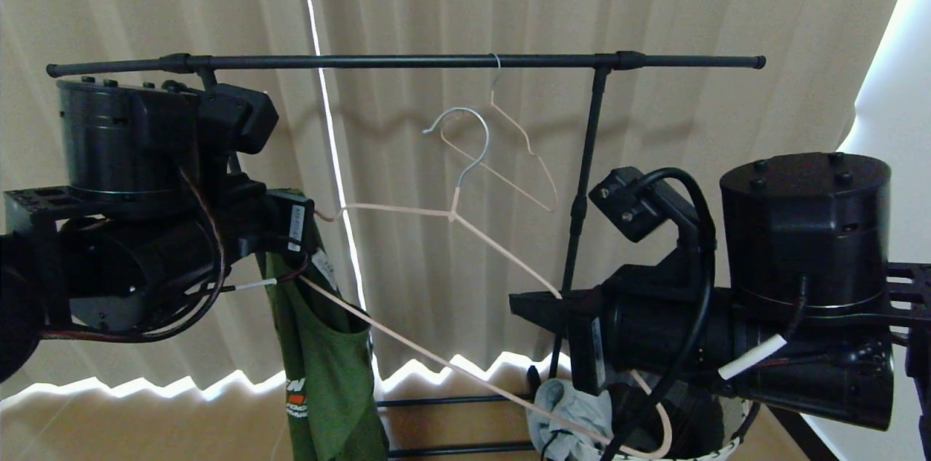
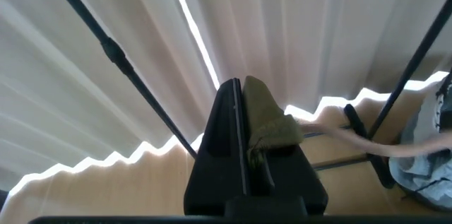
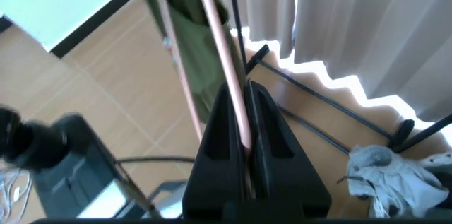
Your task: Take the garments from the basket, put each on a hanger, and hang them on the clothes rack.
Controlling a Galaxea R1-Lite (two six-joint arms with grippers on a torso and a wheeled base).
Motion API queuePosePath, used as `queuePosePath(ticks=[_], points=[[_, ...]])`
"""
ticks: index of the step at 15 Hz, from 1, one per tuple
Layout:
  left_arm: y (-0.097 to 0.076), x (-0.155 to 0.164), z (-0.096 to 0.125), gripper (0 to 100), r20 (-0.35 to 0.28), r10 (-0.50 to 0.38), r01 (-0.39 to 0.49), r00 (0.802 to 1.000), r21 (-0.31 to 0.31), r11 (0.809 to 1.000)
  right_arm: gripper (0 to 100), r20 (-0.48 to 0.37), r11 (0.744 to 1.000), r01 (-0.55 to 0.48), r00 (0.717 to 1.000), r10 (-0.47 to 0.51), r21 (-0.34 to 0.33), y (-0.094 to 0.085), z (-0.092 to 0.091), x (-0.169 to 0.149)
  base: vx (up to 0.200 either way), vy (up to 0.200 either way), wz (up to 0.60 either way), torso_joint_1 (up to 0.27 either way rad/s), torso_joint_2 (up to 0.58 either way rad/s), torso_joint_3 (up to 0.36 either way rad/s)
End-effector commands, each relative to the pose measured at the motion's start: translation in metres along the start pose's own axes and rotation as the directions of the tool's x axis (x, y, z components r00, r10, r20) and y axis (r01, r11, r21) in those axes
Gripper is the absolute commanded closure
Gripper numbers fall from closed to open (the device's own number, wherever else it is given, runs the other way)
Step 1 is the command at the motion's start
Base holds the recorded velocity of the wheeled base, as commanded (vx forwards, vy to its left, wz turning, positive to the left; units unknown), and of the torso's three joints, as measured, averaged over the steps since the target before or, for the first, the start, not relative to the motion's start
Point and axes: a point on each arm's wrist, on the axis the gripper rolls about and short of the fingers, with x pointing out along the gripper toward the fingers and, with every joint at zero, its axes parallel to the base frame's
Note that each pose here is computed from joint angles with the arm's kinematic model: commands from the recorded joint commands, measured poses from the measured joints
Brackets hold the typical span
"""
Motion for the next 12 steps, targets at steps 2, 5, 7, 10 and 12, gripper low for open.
queuePosePath(ticks=[2, 5, 7, 10, 12], points=[[0.002, -0.008, 0.002, 100, 0.016, -0.004, 0.004, 1.0, -0.005, 1.0, 100, -0.001, 1.0, 0.018, 1.0, -0.018, 0.002, 0.001, 0.003, 0.013, 0.0, 0.0, 0.0, 0.0, 0.0, 0.0], [-0.002, -0.021, 0.001, 100, 0.01, -0.041, 0.041, 0.999, 0.0, 0.999, 100, 0.001, 1.0, 0.019, 1.0, -0.019, 0.002, 0.001, 0.004, 0.015, 0.0, 0.0, 0.0, 0.0, 0.0, 0.0], [-0.012, -0.027, 0.004, 100, 0.024, -0.084, 0.084, 0.996, 0.003, 0.996, 100, -0.006, 1.0, 0.023, 1.0, -0.023, 0.002, 0.001, 0.004, 0.02, 0.0, 0.0, 0.0, 0.0, 0.0, 0.0], [-0.026, -0.036, 0.005, 100, 0.04, -0.149, 0.149, 0.988, 0.005, 0.989, 100, -0.006, 1.0, 0.022, 1.0, -0.022, 0.002, 0.001, 0.004, 0.022, 0.0, 0.0, 0.0, 0.0, 0.0, 0.0], [-0.031, -0.039, 0.006, 100, 0.045, -0.174, 0.173, 0.984, 0.01, 0.985, 100, -0.009, 1.0, 0.024, 1.0, -0.024, 0.0, 0.001, 0.004, 0.022, 0.0, 0.0, 0.0, 0.0, 0.0, 0.0]])
